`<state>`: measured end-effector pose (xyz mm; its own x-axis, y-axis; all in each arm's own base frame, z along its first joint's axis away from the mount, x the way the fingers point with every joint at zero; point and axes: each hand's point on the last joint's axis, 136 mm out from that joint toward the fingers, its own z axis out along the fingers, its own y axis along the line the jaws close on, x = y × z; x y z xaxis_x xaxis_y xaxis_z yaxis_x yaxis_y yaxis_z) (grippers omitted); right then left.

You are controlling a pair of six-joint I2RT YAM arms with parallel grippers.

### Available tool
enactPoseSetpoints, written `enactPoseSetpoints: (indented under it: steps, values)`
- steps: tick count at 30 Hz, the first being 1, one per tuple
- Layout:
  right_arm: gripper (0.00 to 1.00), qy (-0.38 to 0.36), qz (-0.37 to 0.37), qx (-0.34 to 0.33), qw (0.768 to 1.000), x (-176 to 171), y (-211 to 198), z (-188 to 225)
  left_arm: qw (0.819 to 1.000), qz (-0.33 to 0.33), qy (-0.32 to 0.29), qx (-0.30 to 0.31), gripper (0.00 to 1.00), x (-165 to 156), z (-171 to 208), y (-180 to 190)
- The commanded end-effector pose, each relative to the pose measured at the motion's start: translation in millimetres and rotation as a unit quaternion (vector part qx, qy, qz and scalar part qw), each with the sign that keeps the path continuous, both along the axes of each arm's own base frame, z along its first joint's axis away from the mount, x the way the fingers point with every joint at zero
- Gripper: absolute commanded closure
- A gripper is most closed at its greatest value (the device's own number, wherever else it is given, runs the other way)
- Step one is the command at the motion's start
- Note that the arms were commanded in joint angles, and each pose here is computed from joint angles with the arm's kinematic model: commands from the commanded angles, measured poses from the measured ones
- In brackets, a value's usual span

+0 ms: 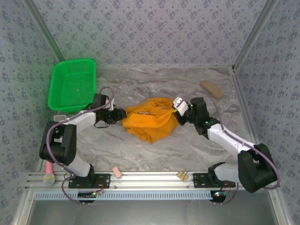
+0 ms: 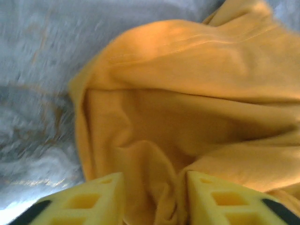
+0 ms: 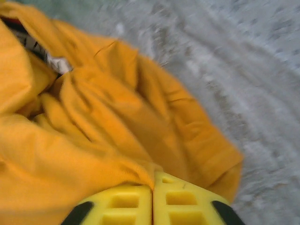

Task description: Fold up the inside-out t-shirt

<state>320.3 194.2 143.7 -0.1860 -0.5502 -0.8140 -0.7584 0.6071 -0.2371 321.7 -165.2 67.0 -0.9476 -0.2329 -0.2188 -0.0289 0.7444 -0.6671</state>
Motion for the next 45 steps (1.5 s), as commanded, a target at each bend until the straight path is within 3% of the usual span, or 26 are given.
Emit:
enactPoseSetpoints:
  steps: [1, 7, 11, 14, 18, 19, 21, 23, 25, 28, 29, 32, 33, 36, 38, 40, 42, 43, 45]
  values:
    - [0.79, -0.014, 0.100, -0.027, 0.995, -26, 24, 10, 0.998, -0.026, -0.055, -0.006, 0.52, 2, 34, -10]
    - [0.71, -0.011, 0.233, 0.015, 0.972, -61, 53, 44, 0.991, -0.093, -0.082, 0.056, 0.42, -13, 85, -25]
    - [0.68, -0.005, 0.204, 0.004, 0.979, -44, 53, 48, 0.978, -0.134, -0.117, 0.109, 0.36, -18, 104, -43]
    - [0.63, -0.003, 0.171, 0.000, 0.985, -30, 59, 49, 0.974, -0.138, -0.123, 0.132, 0.31, -11, 97, -52]
    - [0.58, 0.014, 0.129, 0.006, 0.992, -19, 73, 44, 0.969, -0.135, -0.077, 0.189, 0.29, -3, 55, -51]
    - [0.57, 0.021, 0.114, 0.008, 0.993, -15, 75, 37, 0.967, -0.138, -0.068, 0.203, 0.25, -4, 44, -50]
    - [0.57, 0.028, 0.097, -0.015, 0.995, -11, 77, 17, 0.965, -0.148, -0.060, 0.210, 0.26, -8, 30, -52]
    - [0.58, 0.039, 0.088, -0.052, 0.994, -9, 75, -9, 0.965, -0.157, -0.060, 0.199, 0.33, -12, 26, -56]
    - [0.62, 0.047, 0.080, -0.093, 0.991, -6, 69, -30, 0.965, -0.169, -0.067, 0.188, 0.53, -16, 30, -58]
    - [0.92, 0.045, 0.082, -0.114, 0.989, -4, 66, -41, 0.960, -0.191, -0.113, 0.169, 0.73, -19, 53, -62]
    - [1.00, 0.037, 0.081, -0.106, 0.990, -2, 67, -34, 0.960, -0.192, -0.134, 0.153, 0.80, -19, 65, -64]
    - [1.00, 0.001, 0.066, -0.036, 0.997, 9, 65, 13, 0.964, -0.184, -0.179, 0.069, 0.99, -16, 108, -67]
    - [1.00, -0.010, 0.054, 0.000, 0.998, 13, 61, 35, 0.964, -0.177, -0.193, 0.045, 1.00, -13, 122, -66]
    - [1.00, -0.066, 0.019, 0.121, 0.990, 25, 35, 116, 0.963, -0.139, -0.232, -0.009, 1.00, 0, 162, -52]
    - [1.00, -0.108, 0.011, 0.152, 0.982, 25, 17, 151, 0.959, -0.105, -0.259, -0.053, 1.00, 10, 186, -42]
    - [1.00, -0.124, 0.001, 0.141, 0.982, 24, 5, 157, 0.949, -0.081, -0.292, -0.082, 1.00, 13, 195, -34]
    - [1.00, -0.107, -0.018, 0.126, 0.986, 26, -2, 139, 0.947, -0.065, -0.304, -0.080, 0.98, 14, 178, -29]
    - [1.00, -0.088, -0.029, 0.121, 0.988, 26, -3, 122, 0.951, -0.056, -0.296, -0.072, 0.88, 13, 159, -27]
    - [1.00, -0.046, -0.044, 0.110, 0.992, 21, -2, 81, 0.965, -0.031, -0.255, -0.047, 0.53, 12, 114, -21]
